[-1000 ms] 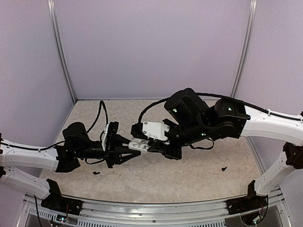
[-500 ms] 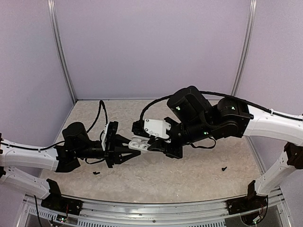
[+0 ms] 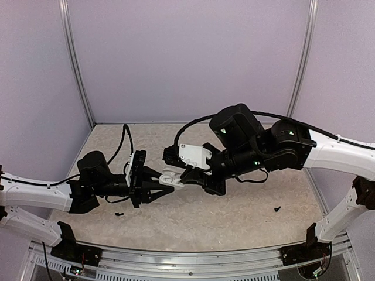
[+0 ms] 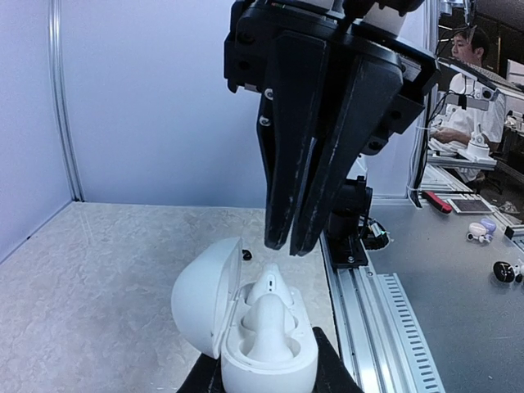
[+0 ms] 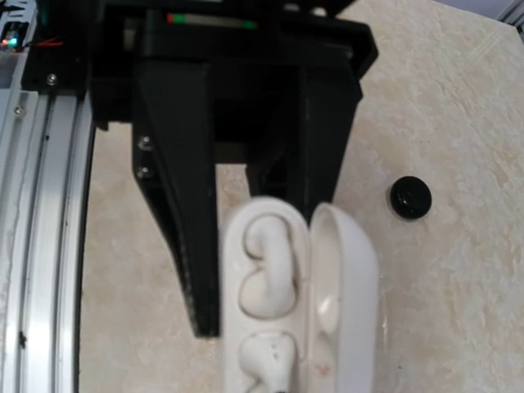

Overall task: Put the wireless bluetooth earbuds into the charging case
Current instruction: Insert the right earbud into the right side groove of the charging case.

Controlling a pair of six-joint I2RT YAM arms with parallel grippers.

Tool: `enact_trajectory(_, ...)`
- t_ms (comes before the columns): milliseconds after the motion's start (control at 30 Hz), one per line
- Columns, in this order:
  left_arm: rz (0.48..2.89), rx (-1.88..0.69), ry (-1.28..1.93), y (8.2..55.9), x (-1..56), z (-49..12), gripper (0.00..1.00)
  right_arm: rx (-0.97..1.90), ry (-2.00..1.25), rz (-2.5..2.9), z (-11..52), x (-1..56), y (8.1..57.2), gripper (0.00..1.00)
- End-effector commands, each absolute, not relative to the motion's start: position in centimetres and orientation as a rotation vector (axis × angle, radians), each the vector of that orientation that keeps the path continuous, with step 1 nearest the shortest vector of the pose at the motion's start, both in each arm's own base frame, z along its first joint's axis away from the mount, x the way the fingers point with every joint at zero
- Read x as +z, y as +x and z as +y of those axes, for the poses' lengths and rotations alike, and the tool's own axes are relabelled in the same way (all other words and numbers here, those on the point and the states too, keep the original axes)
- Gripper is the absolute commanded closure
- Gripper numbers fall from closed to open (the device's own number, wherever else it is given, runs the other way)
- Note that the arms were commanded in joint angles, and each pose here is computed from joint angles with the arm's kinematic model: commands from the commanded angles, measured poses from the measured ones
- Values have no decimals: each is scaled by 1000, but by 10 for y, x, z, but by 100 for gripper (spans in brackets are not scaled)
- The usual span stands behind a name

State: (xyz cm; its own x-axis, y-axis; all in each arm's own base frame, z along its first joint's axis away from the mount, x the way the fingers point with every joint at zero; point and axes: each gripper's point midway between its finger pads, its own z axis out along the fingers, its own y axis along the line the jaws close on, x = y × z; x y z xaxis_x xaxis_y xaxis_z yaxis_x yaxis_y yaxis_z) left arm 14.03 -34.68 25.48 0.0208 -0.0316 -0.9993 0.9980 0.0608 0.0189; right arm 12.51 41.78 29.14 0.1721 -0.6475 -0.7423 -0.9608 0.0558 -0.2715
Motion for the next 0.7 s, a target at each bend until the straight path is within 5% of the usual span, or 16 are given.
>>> enact_trajectory(0,1130,-1190,1136,136,276,-349,88,541,-1666,1544,423,290,120,93)
enact_trajectory(433,1122,-1195,1135,134,278,-348,88,505,-1689,1596,421,265,123,96)
enact_trajectory(667,1131,-1191,1127,137,278,-348,88,542,-1614,1532,418,301,124,85)
